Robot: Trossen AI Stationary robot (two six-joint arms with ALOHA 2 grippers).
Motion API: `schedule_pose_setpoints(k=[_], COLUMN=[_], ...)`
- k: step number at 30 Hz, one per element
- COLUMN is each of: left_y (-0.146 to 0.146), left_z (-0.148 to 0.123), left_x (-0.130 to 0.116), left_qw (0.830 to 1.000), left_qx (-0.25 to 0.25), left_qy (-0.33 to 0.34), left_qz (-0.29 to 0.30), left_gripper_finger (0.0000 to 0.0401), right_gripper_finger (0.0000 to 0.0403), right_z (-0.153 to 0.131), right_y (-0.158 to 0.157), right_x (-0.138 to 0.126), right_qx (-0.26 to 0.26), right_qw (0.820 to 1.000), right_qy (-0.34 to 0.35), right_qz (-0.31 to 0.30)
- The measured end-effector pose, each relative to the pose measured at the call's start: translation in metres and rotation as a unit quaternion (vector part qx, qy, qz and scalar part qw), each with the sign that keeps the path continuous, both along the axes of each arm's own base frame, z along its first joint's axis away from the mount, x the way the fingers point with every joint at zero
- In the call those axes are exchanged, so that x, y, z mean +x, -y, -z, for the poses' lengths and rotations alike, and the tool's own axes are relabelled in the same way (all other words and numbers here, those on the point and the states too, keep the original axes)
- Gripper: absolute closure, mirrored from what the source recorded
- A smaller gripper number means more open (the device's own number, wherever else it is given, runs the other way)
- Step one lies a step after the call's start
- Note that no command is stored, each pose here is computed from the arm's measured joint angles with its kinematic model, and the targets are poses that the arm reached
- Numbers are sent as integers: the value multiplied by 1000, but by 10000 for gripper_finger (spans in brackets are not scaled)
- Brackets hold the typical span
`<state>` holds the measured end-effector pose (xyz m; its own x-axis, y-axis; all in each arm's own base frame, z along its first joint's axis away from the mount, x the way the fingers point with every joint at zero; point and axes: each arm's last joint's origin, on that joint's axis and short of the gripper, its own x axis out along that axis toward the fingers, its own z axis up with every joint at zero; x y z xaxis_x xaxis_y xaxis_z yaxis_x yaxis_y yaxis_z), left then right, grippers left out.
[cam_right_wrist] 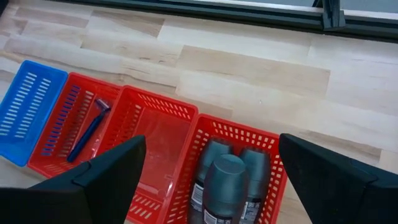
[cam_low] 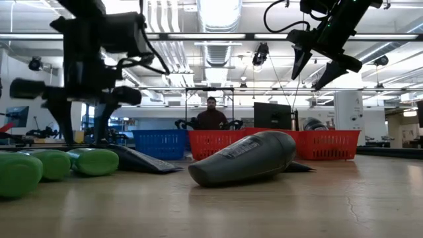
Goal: Pick & Place Travel size toiletries
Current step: Put the blue razor into the left red bin
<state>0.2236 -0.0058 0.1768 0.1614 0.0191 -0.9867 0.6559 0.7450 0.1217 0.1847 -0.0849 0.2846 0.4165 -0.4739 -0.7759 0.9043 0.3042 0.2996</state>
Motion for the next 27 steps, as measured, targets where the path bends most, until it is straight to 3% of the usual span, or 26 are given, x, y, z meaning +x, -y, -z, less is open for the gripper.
schedule_pose_setpoints(k=[7,14,21,27], left_y=[4,17,19,19], left_z=[16,30,40,38], left_x=[2,3,6,8], left_qw=[999,998,998,999], left_qx=[-1,-27,-30,-39], left_qy=[26,-2,-15,-9], left_qz=[19,48,44,-16], left_gripper_finger=[204,216,295,381], right_gripper_finger=[51,68,84,95], right_z=[0,0,0,0], right_y=[0,0,0,0], right_x=[0,0,0,0], right_qx=[2,2,8,8], right_qw=[1000,1000,1000,1000], right_qy=[1,1,7,7], right_qz=[0,0,10,10])
